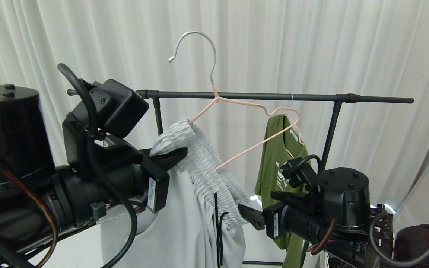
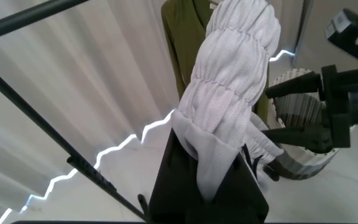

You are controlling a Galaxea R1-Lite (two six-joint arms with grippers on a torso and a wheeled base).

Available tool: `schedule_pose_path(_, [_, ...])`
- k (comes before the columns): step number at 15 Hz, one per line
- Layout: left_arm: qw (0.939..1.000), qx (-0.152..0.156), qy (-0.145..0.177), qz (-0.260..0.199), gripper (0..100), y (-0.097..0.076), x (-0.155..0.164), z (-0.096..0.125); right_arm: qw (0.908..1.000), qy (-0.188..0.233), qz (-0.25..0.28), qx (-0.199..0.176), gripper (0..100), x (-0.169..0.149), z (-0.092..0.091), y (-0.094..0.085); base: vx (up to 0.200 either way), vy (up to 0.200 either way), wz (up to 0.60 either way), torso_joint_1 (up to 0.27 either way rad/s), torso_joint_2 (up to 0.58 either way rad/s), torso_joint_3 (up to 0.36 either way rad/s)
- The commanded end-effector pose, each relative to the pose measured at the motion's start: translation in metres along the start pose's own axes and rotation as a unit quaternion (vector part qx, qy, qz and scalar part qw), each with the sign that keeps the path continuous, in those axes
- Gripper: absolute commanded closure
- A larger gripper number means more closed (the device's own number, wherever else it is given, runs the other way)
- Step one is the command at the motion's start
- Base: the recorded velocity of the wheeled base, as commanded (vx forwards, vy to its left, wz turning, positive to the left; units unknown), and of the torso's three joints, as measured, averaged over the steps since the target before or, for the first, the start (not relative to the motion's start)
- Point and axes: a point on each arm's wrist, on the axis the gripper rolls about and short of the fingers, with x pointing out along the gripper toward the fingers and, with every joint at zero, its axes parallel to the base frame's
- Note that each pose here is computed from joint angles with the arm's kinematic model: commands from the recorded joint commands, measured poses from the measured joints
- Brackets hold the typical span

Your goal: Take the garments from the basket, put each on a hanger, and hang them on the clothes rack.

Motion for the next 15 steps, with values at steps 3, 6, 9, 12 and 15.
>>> schedule_pose_path(3, [1.0, -0.002, -0.007, 0.001, 100, 0.0, -0.001, 0.002, 0.9998, 0.017, -0.004, -0.003, 100, 0.005, -0.009, -0.001, 0.0, 0.0, 0.0, 0.0, 0.0, 0.0])
schedule_pose_path(6, [1.0, -0.001, -0.002, 0.003, 100, 0.0, -0.001, -0.001, 0.9987, 0.013, -0.049, -0.003, 100, 0.003, -0.008, -0.021, 0.0, 0.0, 0.0, 0.0, 0.0, 0.0])
schedule_pose_path(9, [1.0, 0.002, 0.008, 0.002, 100, 0.0, -0.009, -0.011, 0.9915, 0.007, -0.128, -0.025, 100, 0.0, 0.001, -0.069, 0.0, 0.0, 0.0, 0.0, 0.0, 0.0])
schedule_pose_path(12, [0.9992, 0.03, 0.024, -0.008, 100, -0.003, -0.025, -0.031, 0.9848, -0.007, -0.17, -0.033, 100, -0.007, 0.013, -0.098, 0.0, 0.0, 0.0, 0.0, 0.0, 0.0])
schedule_pose_path(15, [0.9949, 0.07, 0.031, -0.066, 100, -0.008, -0.042, -0.053, 0.9854, -0.016, -0.166, -0.034, 100, -0.011, 0.017, -0.098, 0.0, 0.0, 0.0, 0.0, 0.0, 0.0])
